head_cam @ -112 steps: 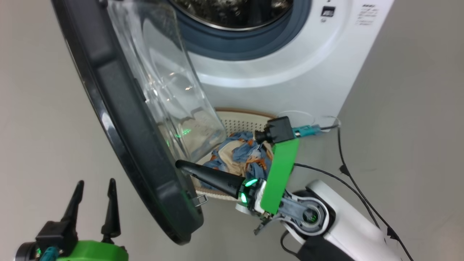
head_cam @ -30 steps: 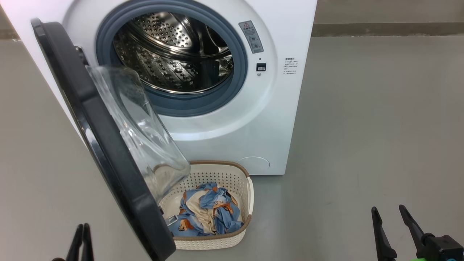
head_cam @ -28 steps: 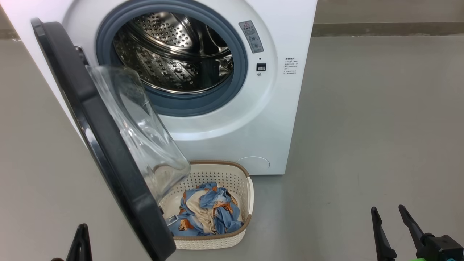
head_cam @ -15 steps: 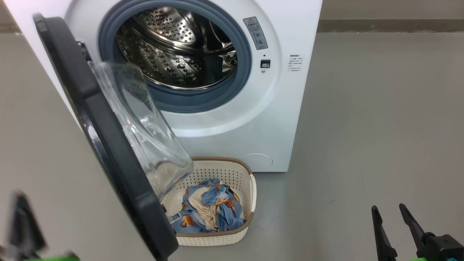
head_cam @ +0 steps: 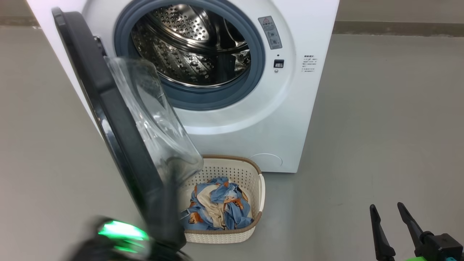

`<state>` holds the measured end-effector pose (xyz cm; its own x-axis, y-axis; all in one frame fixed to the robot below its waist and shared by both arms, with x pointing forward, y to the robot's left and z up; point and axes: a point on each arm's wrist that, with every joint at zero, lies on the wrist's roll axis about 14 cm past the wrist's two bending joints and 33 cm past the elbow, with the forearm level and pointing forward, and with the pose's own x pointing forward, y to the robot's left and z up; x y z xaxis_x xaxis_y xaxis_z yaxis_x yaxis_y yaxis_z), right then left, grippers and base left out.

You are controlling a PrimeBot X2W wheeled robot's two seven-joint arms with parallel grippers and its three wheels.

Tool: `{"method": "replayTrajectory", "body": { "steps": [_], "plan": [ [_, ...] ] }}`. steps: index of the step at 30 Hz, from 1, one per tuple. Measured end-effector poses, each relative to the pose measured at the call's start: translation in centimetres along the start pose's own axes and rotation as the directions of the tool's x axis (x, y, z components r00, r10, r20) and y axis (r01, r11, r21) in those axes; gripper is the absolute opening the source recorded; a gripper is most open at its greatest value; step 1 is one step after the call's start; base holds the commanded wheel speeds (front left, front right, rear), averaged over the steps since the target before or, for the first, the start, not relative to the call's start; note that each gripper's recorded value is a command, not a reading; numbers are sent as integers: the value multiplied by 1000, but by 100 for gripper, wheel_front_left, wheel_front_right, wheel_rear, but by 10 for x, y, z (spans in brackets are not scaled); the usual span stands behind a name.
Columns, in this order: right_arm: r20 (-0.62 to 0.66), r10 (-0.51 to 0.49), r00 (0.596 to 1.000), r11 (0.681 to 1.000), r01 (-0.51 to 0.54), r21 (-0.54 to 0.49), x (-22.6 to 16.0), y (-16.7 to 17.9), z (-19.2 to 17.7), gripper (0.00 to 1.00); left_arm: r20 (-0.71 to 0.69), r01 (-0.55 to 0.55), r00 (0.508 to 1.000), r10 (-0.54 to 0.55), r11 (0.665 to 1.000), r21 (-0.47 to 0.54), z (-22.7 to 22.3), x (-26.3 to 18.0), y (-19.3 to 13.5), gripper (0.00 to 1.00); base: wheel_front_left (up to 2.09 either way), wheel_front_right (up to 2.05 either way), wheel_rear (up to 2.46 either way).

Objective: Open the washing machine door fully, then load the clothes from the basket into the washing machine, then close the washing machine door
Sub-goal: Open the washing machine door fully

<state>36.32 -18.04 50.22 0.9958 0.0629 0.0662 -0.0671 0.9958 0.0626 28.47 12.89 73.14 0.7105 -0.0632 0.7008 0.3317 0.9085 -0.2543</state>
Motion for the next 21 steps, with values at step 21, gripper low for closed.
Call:
{"method": "replayTrajectory", "body": {
  "steps": [21],
  "plan": [
    [-16,13,1000,1000,-12,16,11,5,-7,100,-587,-346,759,280,938,0,-174,-100,47,0,0,0,0]
  ]
}}
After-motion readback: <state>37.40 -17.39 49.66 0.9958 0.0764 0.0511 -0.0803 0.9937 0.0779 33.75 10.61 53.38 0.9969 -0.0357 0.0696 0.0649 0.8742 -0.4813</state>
